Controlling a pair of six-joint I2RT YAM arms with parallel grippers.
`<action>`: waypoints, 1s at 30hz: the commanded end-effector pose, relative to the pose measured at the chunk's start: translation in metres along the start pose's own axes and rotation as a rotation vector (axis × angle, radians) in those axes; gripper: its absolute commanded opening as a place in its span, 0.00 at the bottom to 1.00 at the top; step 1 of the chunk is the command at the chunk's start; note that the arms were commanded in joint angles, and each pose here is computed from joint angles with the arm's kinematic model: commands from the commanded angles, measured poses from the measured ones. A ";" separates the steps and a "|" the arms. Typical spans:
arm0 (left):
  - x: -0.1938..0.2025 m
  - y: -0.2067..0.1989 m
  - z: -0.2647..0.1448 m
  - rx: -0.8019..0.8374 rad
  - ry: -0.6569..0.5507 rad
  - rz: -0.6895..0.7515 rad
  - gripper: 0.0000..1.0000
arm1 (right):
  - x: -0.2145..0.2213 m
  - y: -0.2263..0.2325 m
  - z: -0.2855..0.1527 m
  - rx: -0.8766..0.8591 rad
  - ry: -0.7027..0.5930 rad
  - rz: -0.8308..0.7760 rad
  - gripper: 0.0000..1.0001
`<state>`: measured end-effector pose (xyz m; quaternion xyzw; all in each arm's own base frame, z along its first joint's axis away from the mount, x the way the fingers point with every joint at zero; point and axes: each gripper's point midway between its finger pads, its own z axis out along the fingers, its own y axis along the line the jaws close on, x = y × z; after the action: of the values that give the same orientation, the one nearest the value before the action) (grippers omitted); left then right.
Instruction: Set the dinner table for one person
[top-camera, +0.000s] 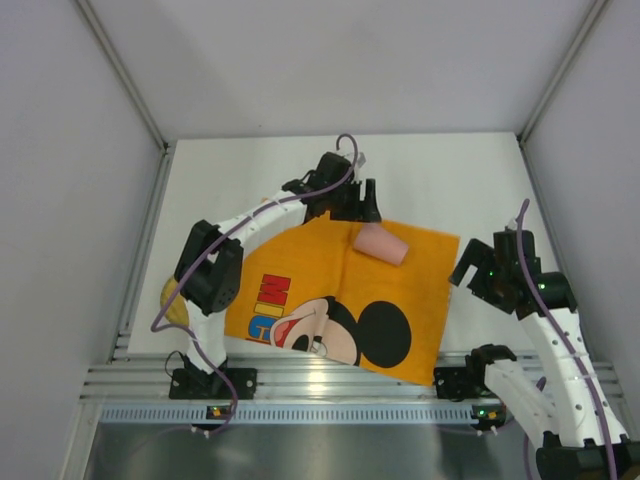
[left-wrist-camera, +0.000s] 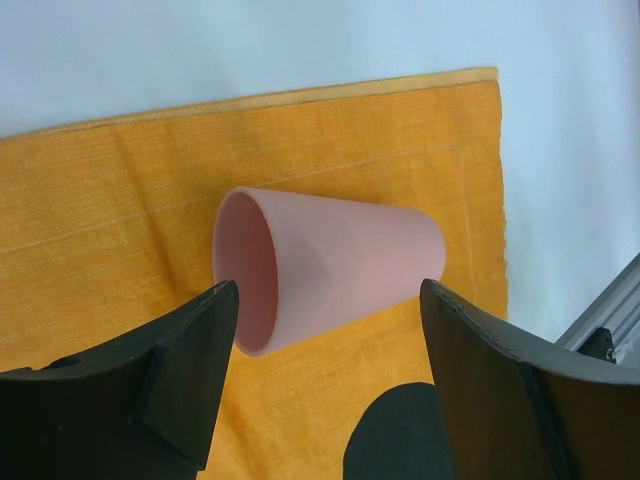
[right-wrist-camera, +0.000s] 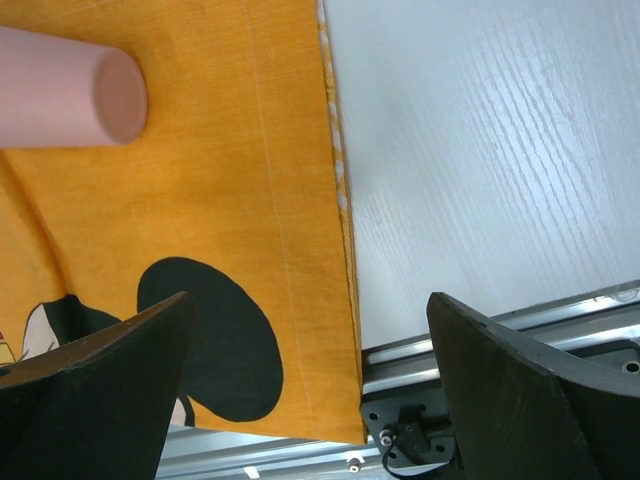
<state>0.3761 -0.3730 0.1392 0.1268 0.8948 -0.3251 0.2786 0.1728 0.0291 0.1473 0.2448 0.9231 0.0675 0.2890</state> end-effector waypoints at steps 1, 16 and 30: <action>-0.009 -0.002 -0.014 -0.013 -0.041 0.022 0.79 | -0.002 -0.002 -0.002 0.000 -0.003 -0.015 1.00; 0.014 -0.048 0.029 0.181 0.061 0.035 0.41 | -0.009 0.001 0.002 0.004 0.008 -0.052 1.00; 0.036 -0.171 0.015 0.143 0.070 0.459 0.00 | -0.021 0.005 -0.011 0.001 -0.024 -0.038 1.00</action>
<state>0.2935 -0.5152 0.2093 0.3261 0.8176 -0.3666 0.3013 0.1739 0.0286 0.1412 0.2189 0.9377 0.0576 0.2637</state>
